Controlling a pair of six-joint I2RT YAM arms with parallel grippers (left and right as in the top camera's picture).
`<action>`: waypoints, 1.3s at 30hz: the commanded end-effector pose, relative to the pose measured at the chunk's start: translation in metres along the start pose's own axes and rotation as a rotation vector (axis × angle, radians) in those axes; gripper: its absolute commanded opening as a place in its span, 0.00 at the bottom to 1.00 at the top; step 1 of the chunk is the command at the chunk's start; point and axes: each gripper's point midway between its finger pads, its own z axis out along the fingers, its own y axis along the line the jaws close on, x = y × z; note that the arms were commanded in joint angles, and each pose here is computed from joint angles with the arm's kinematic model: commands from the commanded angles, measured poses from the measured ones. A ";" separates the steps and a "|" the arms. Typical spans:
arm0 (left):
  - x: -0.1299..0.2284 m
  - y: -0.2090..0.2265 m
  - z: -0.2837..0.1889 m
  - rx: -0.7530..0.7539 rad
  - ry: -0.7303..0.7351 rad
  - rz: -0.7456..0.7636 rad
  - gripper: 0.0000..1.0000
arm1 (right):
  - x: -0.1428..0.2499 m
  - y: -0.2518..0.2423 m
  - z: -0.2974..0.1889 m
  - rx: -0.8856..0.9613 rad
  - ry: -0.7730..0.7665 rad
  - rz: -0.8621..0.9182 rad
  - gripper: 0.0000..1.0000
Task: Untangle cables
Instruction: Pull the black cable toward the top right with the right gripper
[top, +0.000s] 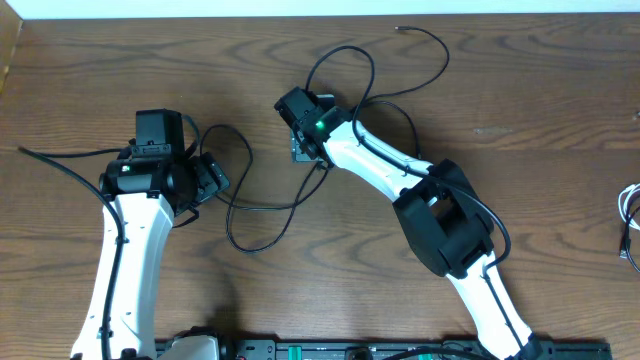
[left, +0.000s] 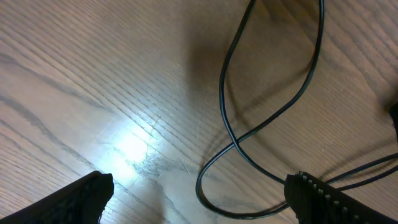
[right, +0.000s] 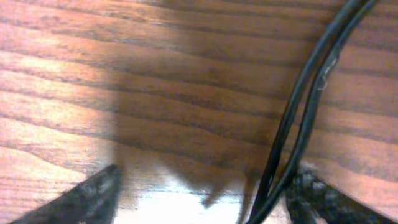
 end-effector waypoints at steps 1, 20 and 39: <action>-0.003 -0.002 -0.001 0.009 0.001 -0.003 0.93 | 0.005 -0.006 0.004 0.027 0.022 0.076 0.61; -0.003 -0.002 -0.001 0.009 0.001 -0.003 0.93 | 0.010 -0.118 0.002 0.241 0.220 0.155 0.01; -0.003 -0.002 -0.001 0.009 0.000 -0.003 0.93 | -0.096 -0.227 -0.178 0.145 -0.063 0.006 0.01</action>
